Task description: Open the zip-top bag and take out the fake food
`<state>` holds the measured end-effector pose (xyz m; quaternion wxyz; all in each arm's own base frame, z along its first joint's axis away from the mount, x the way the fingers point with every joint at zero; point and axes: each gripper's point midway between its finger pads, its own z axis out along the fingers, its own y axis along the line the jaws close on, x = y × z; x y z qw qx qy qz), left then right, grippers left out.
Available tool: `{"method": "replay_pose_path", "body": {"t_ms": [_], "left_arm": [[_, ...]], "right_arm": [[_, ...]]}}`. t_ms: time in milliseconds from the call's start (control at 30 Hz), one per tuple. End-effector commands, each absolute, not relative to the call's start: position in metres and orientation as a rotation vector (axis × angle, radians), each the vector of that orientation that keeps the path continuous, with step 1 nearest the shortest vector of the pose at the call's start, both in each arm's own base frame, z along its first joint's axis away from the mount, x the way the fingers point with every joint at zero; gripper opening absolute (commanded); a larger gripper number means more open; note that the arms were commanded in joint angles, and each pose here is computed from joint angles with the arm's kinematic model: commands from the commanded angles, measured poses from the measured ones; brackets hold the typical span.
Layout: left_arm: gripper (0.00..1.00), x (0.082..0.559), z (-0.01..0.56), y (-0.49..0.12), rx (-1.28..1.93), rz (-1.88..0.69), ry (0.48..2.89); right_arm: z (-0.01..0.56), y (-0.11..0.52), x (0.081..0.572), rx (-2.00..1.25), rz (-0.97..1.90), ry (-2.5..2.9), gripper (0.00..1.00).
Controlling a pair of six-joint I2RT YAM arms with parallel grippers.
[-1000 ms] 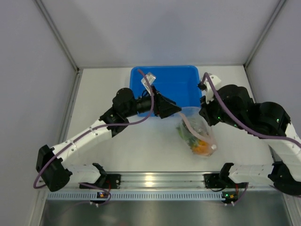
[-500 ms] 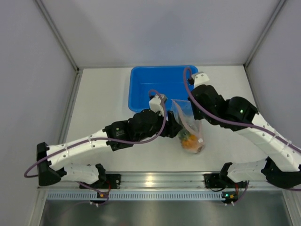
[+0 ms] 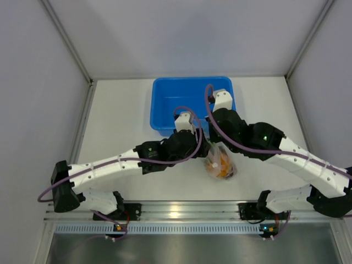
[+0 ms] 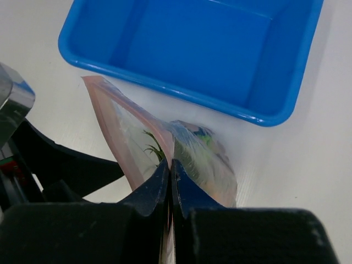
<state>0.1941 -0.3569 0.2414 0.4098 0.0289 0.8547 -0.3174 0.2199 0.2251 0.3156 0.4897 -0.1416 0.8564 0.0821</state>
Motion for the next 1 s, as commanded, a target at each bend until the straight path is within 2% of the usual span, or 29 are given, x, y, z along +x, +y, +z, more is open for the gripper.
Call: {"method": "replay_pose_path", "body": {"t_ms": [0,33,100,167,300,367,533,767,967], "left_arm": [[0.64,0.201,0.255,-0.365,-0.032,-0.858,2.111],[0.62,0.2,0.253,-0.367,-0.032,-0.859,2.115],[0.47,0.202,0.246,-0.368,-0.02,-0.834,2.123],[0.42,0.204,0.241,-0.364,-0.021,-0.803,2.125],[0.12,0.204,0.236,-0.338,-0.062,-0.75,2.112],[0.01,0.204,0.227,-0.322,-0.068,-0.686,2.125],[0.0,0.197,0.232,-0.289,-0.07,-0.645,2.118],[0.0,0.18,0.206,-0.231,-0.121,-0.55,2.155],[0.0,0.171,0.205,-0.213,-0.137,-0.583,2.161]], "right_arm": [[0.338,0.242,0.219,-0.269,0.352,1.983,0.0],[0.337,0.243,0.218,-0.268,0.356,1.98,0.0],[0.332,0.236,0.221,-0.259,0.312,1.978,0.0],[0.326,0.224,0.223,-0.25,0.235,1.985,0.0],[0.319,0.192,0.226,-0.21,0.073,1.976,0.0],[0.315,0.184,0.227,-0.198,0.024,1.982,0.0],[0.304,0.158,0.225,-0.213,-0.137,2.008,0.0],[0.294,0.132,0.217,-0.233,-0.279,2.045,0.0],[0.299,0.145,0.213,-0.266,-0.167,2.064,0.0]]}}
